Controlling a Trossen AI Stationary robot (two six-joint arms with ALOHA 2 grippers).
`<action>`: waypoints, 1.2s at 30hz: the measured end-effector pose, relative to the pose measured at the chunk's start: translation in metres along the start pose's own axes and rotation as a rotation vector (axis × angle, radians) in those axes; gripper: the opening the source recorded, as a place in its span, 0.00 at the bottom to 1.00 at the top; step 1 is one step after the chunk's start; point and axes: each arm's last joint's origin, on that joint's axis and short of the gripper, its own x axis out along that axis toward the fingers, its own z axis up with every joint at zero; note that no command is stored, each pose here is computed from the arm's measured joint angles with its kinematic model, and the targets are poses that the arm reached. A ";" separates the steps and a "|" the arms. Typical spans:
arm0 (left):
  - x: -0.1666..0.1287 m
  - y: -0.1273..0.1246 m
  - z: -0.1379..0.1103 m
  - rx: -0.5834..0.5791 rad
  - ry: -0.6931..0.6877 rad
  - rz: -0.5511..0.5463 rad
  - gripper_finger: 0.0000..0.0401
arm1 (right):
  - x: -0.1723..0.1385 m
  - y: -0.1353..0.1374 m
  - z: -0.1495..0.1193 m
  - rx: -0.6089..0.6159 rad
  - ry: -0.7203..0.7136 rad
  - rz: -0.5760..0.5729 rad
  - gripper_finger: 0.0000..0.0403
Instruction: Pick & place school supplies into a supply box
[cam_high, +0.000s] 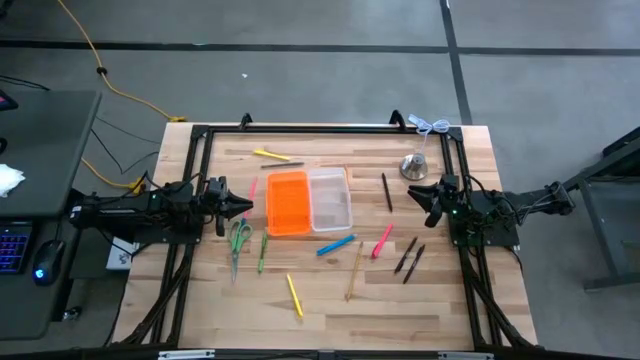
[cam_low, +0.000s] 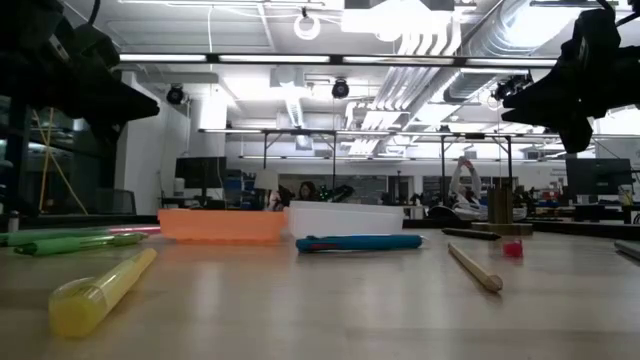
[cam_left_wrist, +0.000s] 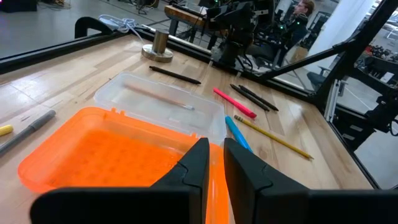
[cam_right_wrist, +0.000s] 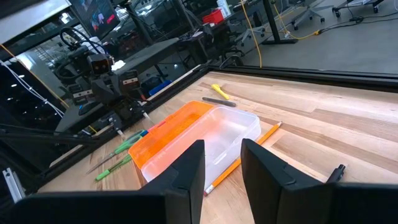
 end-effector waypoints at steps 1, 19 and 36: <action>0.000 0.000 0.000 0.000 0.000 0.000 0.20 | 0.000 0.000 0.000 0.000 0.000 0.000 0.21; 0.000 0.000 0.000 0.000 0.000 0.000 0.20 | 0.000 0.000 0.000 0.001 -0.007 -0.009 0.21; 0.000 -0.004 0.011 -0.253 -0.116 -0.067 0.20 | 0.000 0.000 0.000 0.001 -0.007 -0.009 0.21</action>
